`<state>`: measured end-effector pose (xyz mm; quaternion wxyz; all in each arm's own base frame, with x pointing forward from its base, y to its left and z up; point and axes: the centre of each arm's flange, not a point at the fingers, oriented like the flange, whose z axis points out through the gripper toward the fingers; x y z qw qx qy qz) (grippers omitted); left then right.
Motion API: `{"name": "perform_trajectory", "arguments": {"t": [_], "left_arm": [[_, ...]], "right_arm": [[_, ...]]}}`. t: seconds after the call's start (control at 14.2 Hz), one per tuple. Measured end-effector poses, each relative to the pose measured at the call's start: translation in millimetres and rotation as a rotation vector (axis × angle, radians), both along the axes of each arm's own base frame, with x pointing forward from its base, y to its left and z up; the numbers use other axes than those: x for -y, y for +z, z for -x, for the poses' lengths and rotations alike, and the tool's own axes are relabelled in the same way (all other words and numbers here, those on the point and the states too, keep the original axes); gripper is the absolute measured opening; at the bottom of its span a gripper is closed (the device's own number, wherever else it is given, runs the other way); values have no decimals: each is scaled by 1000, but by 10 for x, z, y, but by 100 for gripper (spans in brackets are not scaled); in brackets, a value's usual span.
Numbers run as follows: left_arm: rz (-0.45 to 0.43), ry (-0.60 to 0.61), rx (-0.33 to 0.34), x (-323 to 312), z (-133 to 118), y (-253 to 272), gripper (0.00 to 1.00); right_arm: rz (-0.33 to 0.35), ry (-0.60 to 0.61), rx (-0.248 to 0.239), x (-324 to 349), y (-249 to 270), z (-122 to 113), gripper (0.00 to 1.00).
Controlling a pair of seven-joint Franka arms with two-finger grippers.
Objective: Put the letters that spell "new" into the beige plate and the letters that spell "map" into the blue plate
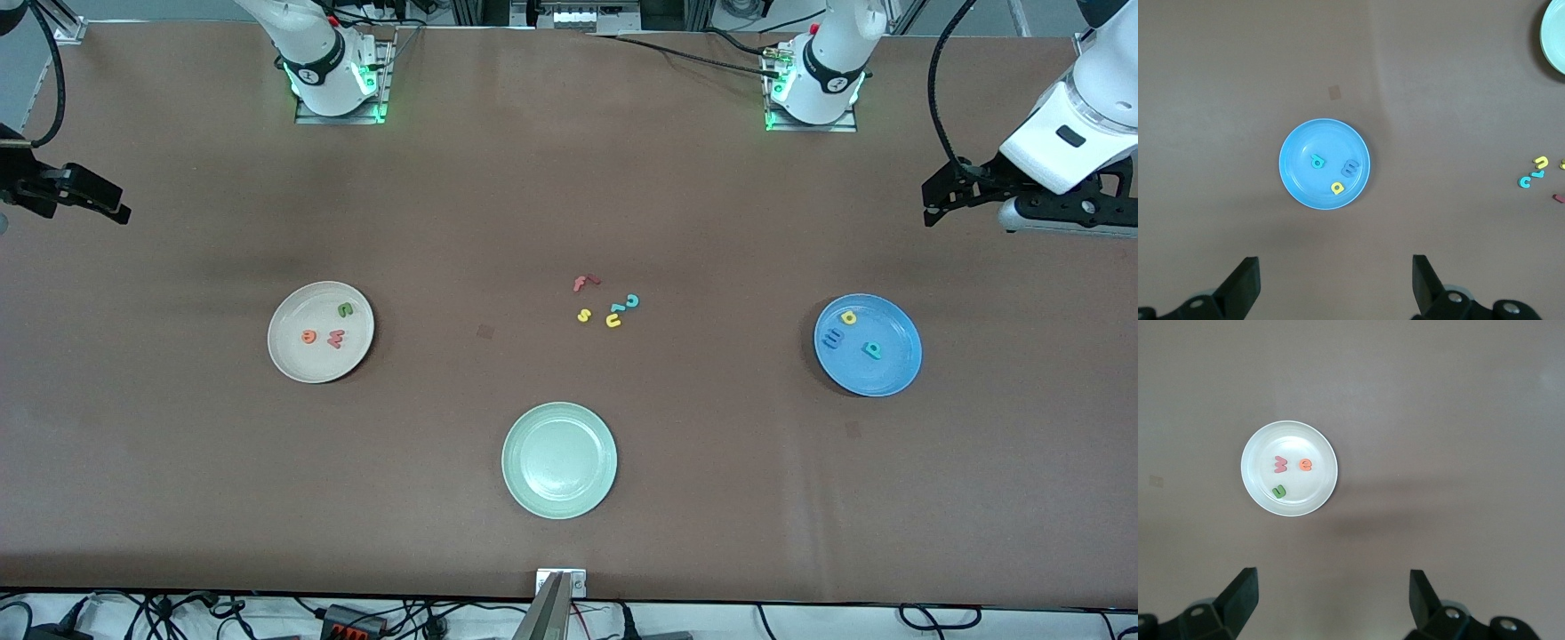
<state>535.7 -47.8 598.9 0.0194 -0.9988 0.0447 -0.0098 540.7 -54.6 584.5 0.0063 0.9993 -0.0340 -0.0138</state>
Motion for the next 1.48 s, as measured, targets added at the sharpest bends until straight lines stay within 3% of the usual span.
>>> {"name": "perform_trajectory", "arguments": {"t": [1.48], "left_arm": [[-1,1,-9,-2,10,-4,100]], "right_arm": [[1,12,-7,39,-72,1,100]]}}
